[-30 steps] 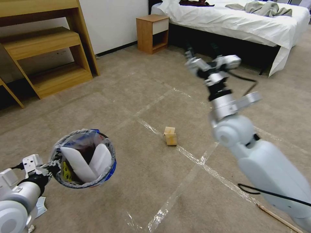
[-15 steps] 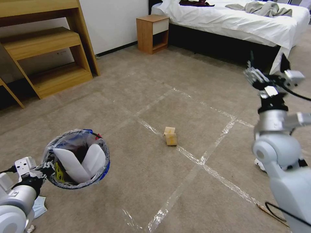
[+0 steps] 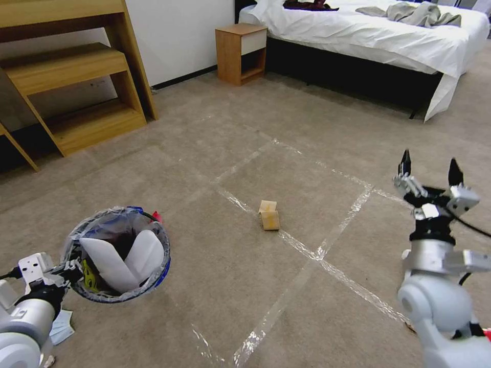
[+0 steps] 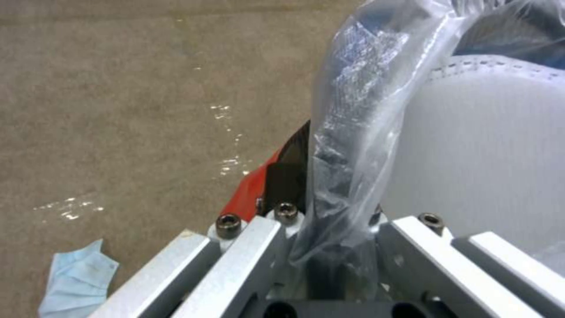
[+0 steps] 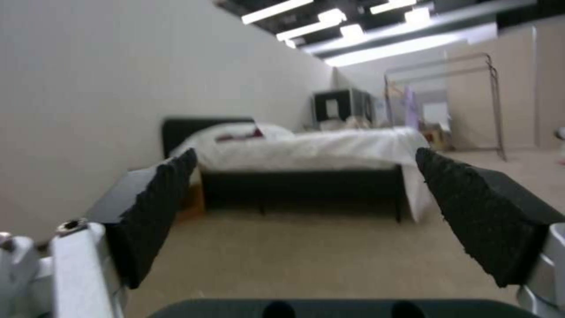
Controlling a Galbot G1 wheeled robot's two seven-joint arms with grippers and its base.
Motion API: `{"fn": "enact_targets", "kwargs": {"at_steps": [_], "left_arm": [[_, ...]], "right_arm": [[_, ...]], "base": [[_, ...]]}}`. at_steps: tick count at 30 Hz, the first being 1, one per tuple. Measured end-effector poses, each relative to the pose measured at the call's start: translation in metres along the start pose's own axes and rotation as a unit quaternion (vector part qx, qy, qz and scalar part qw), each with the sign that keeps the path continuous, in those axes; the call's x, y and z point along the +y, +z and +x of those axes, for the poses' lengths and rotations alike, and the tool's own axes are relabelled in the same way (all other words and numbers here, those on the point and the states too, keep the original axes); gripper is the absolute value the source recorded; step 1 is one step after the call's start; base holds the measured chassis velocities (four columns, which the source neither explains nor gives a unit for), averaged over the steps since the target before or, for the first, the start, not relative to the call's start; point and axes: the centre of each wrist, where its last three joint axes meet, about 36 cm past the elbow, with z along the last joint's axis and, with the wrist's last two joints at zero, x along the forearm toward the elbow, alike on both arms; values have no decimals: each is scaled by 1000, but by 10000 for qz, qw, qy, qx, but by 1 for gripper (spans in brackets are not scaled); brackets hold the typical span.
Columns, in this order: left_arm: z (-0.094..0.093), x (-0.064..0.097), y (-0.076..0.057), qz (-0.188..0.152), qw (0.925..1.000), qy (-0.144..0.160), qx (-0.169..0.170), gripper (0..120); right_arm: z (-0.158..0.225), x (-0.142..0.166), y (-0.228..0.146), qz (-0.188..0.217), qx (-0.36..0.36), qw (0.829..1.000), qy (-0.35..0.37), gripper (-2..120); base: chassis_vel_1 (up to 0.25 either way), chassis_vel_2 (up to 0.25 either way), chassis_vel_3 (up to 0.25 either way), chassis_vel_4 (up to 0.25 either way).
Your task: Pick up the trash bin and place the garbage on the floor into it.
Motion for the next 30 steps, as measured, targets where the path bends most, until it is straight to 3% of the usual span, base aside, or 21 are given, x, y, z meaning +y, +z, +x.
{"fn": "enact_targets", "kwargs": {"at_steps": [6, 30], "left_arm": [[3, 1, 3, -53, 10000, -39, -63, 1], [0, 4, 4, 67, 9999, -53, -81, 1]], "right_arm": [[16, 1, 19, 303, 208, 9993, -27, 100], [26, 8, 38, 481, 262, 9981, -281, 100]], "base": [[0, 0, 0, 0], [0, 0, 0, 0]]}}
